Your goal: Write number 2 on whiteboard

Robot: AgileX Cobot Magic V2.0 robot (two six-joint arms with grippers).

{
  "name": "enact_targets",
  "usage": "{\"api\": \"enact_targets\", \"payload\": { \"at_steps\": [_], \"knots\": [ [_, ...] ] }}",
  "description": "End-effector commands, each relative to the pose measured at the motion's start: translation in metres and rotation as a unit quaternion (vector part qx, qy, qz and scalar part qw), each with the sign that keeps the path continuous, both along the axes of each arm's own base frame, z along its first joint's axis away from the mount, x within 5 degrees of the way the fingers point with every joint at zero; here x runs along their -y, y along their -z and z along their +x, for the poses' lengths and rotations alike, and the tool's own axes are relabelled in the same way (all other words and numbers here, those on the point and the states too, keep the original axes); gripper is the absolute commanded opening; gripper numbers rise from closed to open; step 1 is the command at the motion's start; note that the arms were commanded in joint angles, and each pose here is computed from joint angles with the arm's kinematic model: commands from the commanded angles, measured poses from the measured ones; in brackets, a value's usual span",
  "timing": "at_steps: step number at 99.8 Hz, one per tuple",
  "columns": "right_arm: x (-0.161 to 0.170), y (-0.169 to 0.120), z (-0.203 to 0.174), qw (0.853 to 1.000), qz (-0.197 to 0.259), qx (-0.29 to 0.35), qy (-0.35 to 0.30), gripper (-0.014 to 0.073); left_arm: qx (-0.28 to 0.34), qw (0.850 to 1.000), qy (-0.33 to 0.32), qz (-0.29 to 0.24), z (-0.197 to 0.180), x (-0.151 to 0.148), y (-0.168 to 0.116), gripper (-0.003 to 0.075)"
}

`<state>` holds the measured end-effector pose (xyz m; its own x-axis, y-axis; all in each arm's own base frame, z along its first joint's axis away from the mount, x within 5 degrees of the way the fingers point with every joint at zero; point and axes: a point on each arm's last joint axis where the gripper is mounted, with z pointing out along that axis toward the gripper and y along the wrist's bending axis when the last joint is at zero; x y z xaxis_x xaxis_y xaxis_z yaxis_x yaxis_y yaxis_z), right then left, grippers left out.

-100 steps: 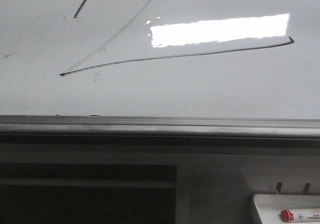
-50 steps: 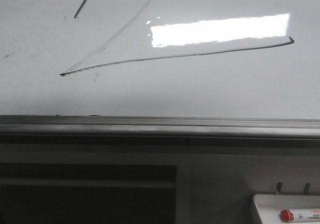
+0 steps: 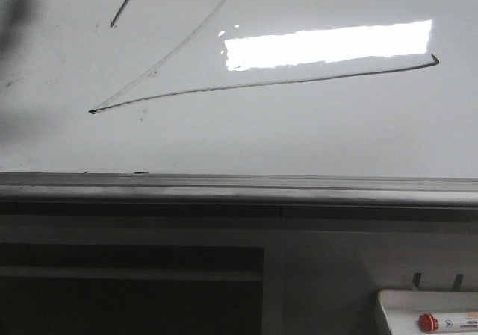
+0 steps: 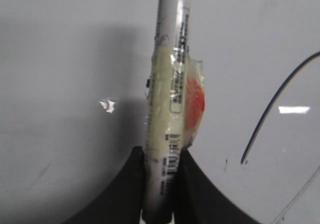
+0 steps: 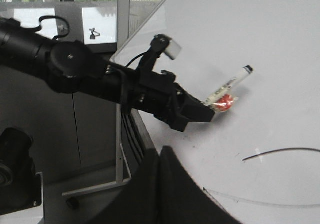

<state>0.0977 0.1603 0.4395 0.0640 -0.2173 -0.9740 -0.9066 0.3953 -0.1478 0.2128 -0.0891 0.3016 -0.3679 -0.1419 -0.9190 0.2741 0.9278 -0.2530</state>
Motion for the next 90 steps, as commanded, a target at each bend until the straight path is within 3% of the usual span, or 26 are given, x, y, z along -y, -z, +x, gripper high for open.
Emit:
{"api": "enact_targets", "payload": {
  "at_steps": [1, 12, 23, 41, 64, 90],
  "knots": [
    [0.005, -0.009, 0.002, 0.999, 0.044, 0.019, 0.023, -0.0059, 0.034, 0.999, -0.001, 0.014, 0.018, 0.013, -0.015, -0.0020],
    [0.003, -0.002, 0.003, 0.999, 0.036, 0.012, 0.024, -0.0059, 0.054, 0.997, 0.006, 0.056, 0.035, 0.028, -0.012, -0.0020],
    [0.002, 0.003, 0.004, 0.999, 0.034, 0.004, 0.023, -0.0059, 0.076, 0.994, -0.035, 0.072, 0.049, 0.029, -0.007, -0.0020],
    [0.002, 0.006, 0.004, 0.999, 0.029, -0.002, 0.021, -0.0059, 0.091, 0.990, -0.073, 0.085, 0.059, 0.026, 0.000, -0.0020],
    [0.002, 0.005, 0.004, 0.999, 0.034, 0.001, 0.024, -0.0059, 0.078, 0.991, -0.062, 0.087, 0.060, 0.029, 0.005, -0.0013],
    [0.001, 0.009, 0.006, 0.999, 0.034, 0.000, 0.028, -0.0059, 0.076, 0.992, -0.060, 0.086, 0.060, 0.029, 0.005, 0.0191]
  ]
}}
